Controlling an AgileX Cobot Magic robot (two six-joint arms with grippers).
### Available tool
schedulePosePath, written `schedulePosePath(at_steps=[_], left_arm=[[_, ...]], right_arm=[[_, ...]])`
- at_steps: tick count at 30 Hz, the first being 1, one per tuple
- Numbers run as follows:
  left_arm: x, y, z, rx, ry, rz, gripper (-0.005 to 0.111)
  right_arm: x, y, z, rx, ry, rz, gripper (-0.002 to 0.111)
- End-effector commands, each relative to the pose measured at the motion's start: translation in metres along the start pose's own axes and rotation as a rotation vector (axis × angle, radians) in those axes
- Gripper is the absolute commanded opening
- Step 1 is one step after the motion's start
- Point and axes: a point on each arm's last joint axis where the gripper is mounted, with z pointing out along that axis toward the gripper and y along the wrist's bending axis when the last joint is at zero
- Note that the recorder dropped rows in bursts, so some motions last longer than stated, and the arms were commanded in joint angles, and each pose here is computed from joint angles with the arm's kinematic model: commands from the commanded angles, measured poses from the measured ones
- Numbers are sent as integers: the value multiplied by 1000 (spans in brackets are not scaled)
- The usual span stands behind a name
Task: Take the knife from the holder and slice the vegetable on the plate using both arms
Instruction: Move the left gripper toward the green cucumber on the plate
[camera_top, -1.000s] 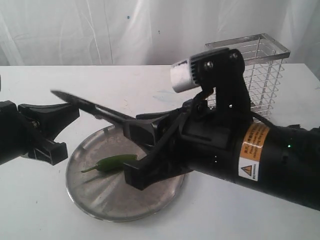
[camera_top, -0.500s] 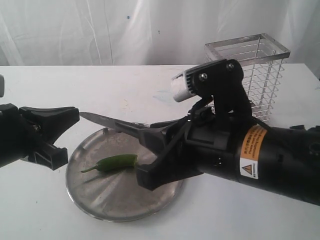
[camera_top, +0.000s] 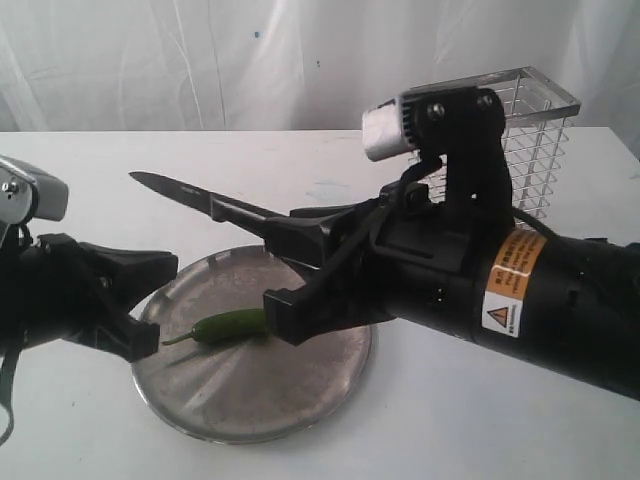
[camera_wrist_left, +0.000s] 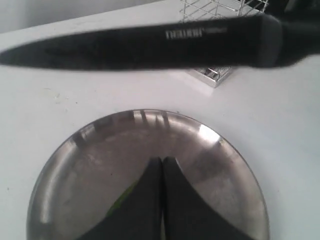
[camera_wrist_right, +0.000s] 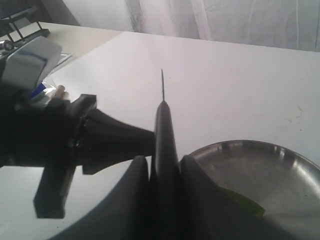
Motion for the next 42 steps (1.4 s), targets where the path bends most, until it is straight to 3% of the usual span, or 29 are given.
schedulePosePath(at_steps=[1,10,18,32,35,39,42], left_arm=[[-23,1,11,5,-68,18,0],[-54,2,16,2,-146,39,0],[-50,2,16,-2,-98,87,0],[-37,8,16,-63,57,168,1],[-34,8,16,-49,74,225,10],[-24,6,22,10,138,414,32],[-12,8,32,34,205,462,48]], right_arm=[[-2,6,-3,-28,-17,-12,0],[7,1,-3,23,82,-15,0],[9,0,-3,34,99,-10,0],[0,-31,-6,168,42,170,0],[6,-35,-7,206,113,178,0],[12,-36,-8,223,157,181,0],[12,-37,-8,222,153,183,0]])
